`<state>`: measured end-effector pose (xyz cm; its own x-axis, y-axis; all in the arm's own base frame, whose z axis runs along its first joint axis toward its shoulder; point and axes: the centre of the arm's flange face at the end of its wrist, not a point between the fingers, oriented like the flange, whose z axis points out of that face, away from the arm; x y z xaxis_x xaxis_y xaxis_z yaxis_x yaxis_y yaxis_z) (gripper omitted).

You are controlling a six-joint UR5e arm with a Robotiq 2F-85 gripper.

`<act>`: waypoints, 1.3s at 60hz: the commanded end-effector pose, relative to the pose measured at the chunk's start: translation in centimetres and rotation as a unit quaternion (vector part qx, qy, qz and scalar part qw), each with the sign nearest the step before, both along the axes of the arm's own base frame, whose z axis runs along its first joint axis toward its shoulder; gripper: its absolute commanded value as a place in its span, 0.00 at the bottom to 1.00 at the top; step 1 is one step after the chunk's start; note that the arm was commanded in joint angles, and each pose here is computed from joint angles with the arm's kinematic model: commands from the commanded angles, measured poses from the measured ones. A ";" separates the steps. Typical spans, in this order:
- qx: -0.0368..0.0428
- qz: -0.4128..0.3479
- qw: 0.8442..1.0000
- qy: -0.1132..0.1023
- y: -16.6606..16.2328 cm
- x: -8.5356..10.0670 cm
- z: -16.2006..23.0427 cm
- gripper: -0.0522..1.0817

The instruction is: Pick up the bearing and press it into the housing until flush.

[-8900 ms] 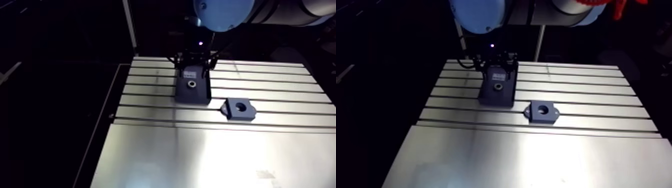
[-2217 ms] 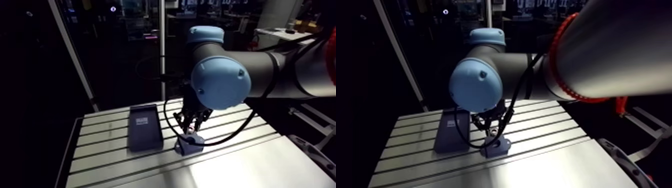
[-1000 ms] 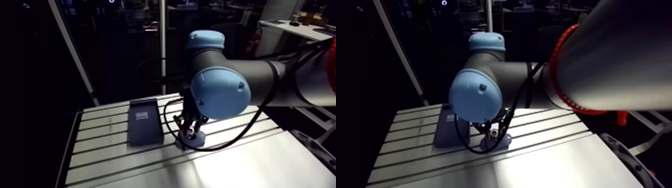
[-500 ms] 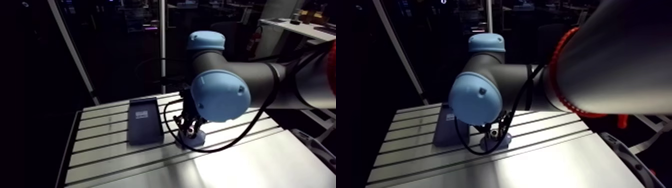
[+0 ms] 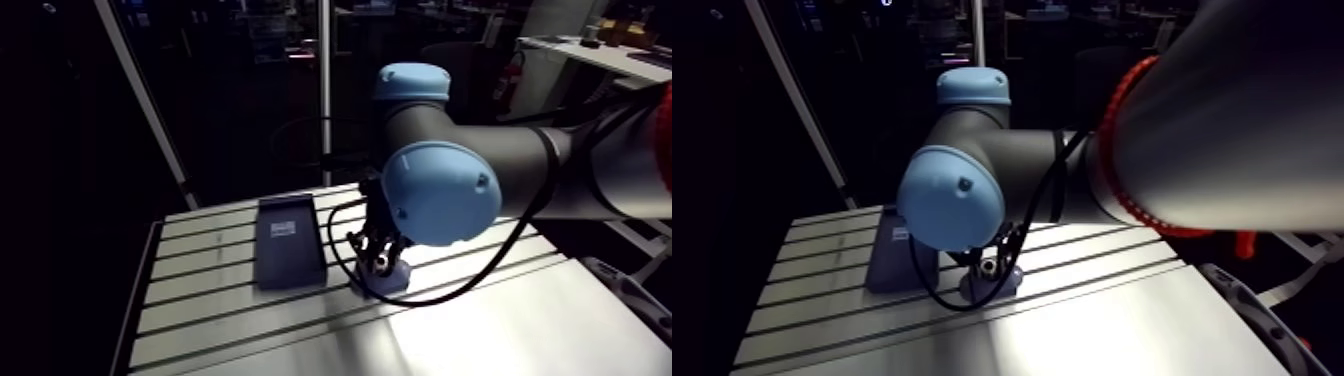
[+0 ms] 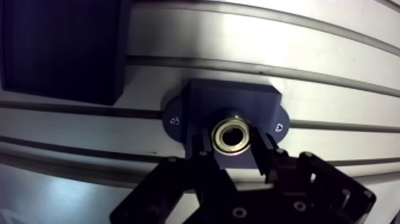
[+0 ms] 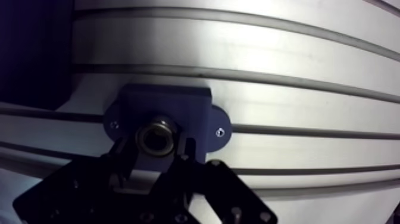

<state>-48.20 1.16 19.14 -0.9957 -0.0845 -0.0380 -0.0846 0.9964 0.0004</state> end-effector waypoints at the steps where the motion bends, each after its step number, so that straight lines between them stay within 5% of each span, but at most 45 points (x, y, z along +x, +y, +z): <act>1: 0.000 -0.001 1.000 0.000 0.1 0.1 -0.1 0.74; 78: -0.002 -0.001 1.000 -0.005 0.2 0.2 -0.5 0.74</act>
<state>-48.07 1.40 18.62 -0.9956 -0.0799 -0.0483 -0.0798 0.9968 -0.0040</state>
